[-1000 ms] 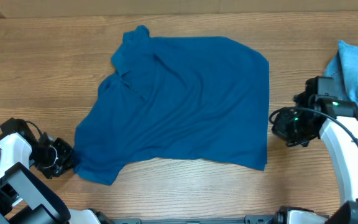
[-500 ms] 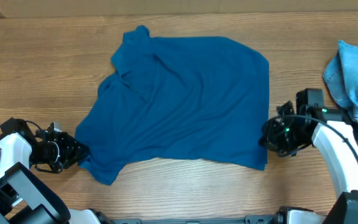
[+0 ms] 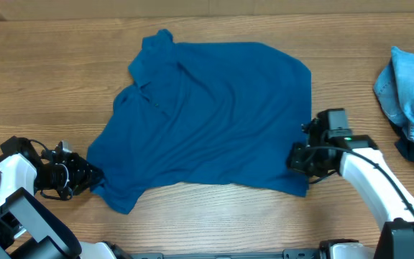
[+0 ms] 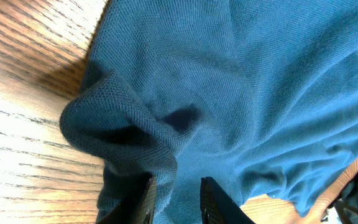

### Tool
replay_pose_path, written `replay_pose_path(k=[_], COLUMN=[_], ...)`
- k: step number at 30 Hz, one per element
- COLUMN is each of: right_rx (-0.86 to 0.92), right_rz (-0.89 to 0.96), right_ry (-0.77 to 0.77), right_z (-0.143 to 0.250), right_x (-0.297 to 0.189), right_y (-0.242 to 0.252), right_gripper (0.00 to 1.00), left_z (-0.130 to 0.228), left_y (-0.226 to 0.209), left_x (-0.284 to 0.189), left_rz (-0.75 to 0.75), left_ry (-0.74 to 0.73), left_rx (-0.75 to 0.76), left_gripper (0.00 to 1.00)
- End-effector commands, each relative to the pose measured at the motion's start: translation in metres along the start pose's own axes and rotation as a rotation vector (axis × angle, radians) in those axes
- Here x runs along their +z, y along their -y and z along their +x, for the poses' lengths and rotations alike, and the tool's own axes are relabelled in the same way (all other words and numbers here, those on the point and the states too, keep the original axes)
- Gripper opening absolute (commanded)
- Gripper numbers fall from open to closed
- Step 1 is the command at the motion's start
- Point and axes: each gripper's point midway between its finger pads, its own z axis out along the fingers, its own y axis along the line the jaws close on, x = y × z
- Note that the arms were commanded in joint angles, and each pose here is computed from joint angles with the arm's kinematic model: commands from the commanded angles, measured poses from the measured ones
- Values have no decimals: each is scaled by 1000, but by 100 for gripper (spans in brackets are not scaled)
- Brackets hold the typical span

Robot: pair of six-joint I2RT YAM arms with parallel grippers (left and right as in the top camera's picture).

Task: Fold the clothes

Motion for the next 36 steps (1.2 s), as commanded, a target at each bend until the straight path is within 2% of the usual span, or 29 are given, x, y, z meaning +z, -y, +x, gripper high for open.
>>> replay_pose_path(k=[1,8,12,19,26,36], right_rx=[79,175,373,442,59,-23], right_rz=[131,185,379,432,119,20], right_ry=[3,-141,-137,-111,-61,-16], right_z=[2,30,45,45,11,-4], right_x=[12,25,14,10,14,17], right_y=[13,26,57,65,11,-9], right_gripper=[4,4,4,4,4,4], left_z=[-5,-5,-5,-5,-4,-4], left_y=[4,4,4,3,3,3], left_x=[-8,-8,-8,-8,-8,-8], left_rz=[8,8,7,0,1,1], left_ry=[32,31,31,31,29,29], left_rx=[41,41,41,40,39,39], left_gripper=[28,29,29,32,32,33])
